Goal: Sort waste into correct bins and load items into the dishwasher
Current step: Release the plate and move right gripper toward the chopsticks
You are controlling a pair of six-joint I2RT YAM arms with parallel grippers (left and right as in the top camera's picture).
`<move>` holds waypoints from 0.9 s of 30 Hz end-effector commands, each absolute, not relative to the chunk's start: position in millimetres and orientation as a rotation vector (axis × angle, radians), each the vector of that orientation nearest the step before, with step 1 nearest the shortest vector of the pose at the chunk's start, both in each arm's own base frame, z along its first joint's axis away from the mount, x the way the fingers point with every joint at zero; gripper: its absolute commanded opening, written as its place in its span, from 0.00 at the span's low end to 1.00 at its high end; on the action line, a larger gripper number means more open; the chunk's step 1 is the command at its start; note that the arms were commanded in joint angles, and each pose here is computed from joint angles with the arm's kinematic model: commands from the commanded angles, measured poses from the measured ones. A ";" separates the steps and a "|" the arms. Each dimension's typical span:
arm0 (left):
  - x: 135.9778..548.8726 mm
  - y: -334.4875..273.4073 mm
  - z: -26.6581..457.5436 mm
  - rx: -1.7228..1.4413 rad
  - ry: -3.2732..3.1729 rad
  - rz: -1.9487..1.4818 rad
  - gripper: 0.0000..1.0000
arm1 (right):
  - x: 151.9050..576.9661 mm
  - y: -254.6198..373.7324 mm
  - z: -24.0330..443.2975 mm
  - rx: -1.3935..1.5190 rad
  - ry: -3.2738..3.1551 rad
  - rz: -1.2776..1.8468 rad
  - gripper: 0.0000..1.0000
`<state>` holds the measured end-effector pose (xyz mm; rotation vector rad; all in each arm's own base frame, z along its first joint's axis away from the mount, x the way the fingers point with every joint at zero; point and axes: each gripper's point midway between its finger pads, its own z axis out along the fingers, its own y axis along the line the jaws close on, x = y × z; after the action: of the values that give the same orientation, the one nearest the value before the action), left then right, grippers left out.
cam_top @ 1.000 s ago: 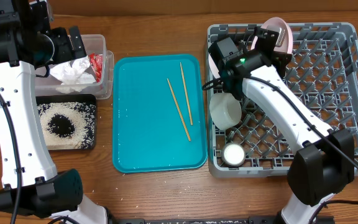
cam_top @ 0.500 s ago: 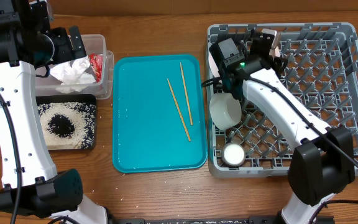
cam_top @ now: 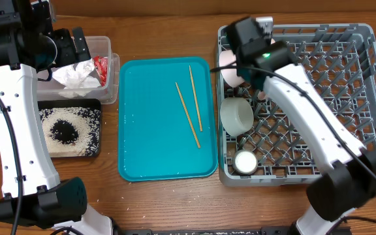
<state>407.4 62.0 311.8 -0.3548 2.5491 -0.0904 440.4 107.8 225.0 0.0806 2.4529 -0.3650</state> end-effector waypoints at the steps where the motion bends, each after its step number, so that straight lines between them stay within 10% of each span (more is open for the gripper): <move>1: 410.7 60.9 313.4 -0.365 2.541 -0.089 1.00 | 433.9 140.2 266.4 -0.031 2.430 -0.074 0.67; 27: 410.6 61.4 313.4 -0.366 2.541 -0.088 0.99 | 369.1 302.3 89.6 -0.610 2.848 0.244 0.53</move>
<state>407.4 62.0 311.8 -0.3548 2.5491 -0.0904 377.5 291.6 111.6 -0.5390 2.8017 0.2012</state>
